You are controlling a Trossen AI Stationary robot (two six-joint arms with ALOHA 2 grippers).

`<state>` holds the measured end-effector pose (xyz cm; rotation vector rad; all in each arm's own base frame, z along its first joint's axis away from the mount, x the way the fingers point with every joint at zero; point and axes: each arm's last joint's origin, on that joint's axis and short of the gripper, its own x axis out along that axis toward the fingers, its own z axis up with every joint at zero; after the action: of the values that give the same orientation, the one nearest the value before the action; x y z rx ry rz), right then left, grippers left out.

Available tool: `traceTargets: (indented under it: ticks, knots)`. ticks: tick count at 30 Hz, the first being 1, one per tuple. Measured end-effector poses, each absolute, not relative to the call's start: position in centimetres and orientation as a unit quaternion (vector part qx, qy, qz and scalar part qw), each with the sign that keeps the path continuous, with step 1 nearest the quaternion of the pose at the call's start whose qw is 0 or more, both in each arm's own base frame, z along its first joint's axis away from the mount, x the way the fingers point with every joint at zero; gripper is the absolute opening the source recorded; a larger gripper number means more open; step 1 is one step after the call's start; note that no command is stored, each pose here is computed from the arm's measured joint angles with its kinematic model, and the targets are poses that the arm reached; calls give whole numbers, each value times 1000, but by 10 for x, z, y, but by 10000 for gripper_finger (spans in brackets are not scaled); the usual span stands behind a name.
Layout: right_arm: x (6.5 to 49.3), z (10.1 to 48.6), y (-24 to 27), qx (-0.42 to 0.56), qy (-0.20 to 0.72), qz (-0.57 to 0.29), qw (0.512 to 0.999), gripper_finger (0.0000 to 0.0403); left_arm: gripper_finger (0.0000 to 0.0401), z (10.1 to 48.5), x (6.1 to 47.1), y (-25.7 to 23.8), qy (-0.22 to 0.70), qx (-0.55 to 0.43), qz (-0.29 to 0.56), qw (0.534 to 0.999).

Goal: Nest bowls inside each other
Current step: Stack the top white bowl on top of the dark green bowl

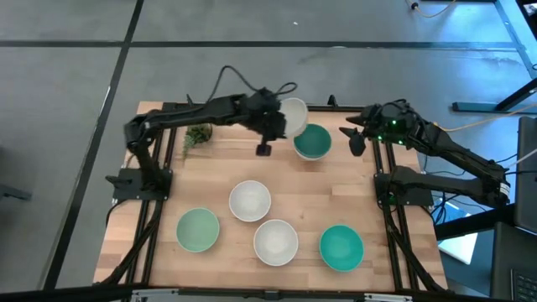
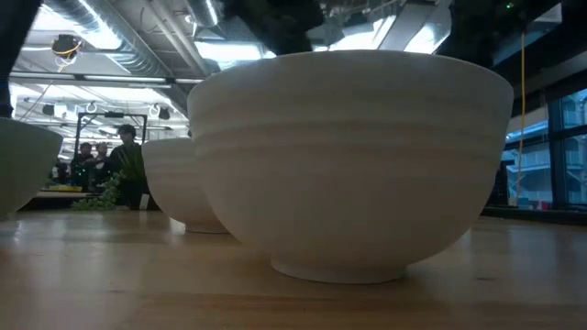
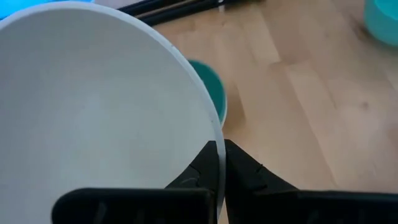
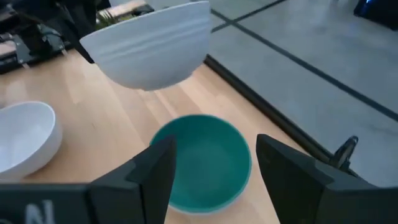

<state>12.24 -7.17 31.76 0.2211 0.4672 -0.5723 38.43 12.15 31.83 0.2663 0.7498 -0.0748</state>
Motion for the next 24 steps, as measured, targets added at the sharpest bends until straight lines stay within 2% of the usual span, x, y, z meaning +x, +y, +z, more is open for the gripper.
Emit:
traceTargets:
  ticks: [6, 11, 24]
  knots:
    - [122, 316, -71, 111, 234, -279, 925, 222, 1, 315, 425, 120, 381, 158, -71, 908]
    - [122, 316, -71, 110, 236, -279, 924, 222, 1, 295, 449, 116, 405, 153, -91, 897]
    - [120, 314, -71, 112, 249, -282, 920, 222, 1, 246, 473, 111, 435, 158, -110, 880]
